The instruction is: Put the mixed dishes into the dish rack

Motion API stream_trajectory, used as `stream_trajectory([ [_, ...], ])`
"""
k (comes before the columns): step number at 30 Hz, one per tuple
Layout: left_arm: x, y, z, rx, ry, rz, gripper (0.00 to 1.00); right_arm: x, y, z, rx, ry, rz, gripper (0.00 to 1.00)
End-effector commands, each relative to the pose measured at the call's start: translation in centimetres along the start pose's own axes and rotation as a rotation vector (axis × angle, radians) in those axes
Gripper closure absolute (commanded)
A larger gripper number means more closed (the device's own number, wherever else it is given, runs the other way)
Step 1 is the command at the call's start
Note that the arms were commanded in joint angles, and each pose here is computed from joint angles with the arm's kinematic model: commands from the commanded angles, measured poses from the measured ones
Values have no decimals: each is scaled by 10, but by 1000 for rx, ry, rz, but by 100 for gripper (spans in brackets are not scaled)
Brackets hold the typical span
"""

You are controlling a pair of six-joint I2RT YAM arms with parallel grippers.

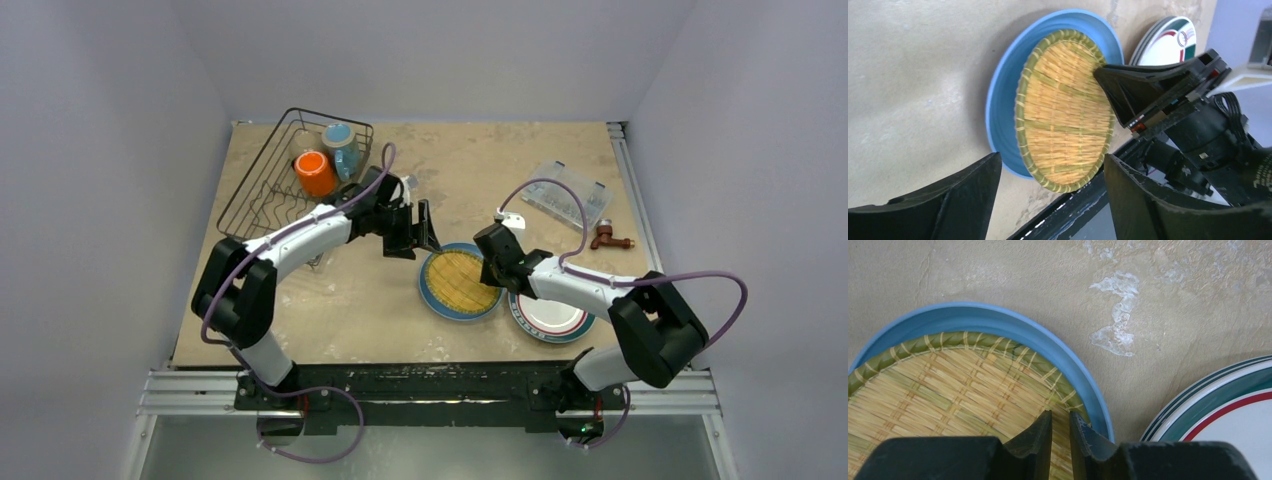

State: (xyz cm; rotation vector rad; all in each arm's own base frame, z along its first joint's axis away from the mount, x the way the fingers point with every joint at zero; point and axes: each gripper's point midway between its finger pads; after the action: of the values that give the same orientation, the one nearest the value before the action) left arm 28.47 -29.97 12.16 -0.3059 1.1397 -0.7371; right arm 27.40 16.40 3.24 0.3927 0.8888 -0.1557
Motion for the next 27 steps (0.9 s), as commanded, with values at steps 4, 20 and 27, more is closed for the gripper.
stream_trajectory([
  [4,-5,14,0,-102,-36,106,24,1,-6,-1,6,12,-19,82],
  [20,37,-34,-19,-186,22,-300,75,2,-2,-3,-8,24,-2,85],
  [27,-10,-46,13,93,-119,-188,100,-10,5,4,-23,9,51,60],
])
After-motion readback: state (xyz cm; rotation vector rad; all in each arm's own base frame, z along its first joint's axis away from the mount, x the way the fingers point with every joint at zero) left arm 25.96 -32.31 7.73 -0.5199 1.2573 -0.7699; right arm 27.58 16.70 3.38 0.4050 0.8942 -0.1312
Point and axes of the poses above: each gripper's point midway between its finger pads, its own x axis out along the fingers, its own y axis along the line the jaws close on, z = x × y, and after that the axes turned 14 degrees about x, right-handed
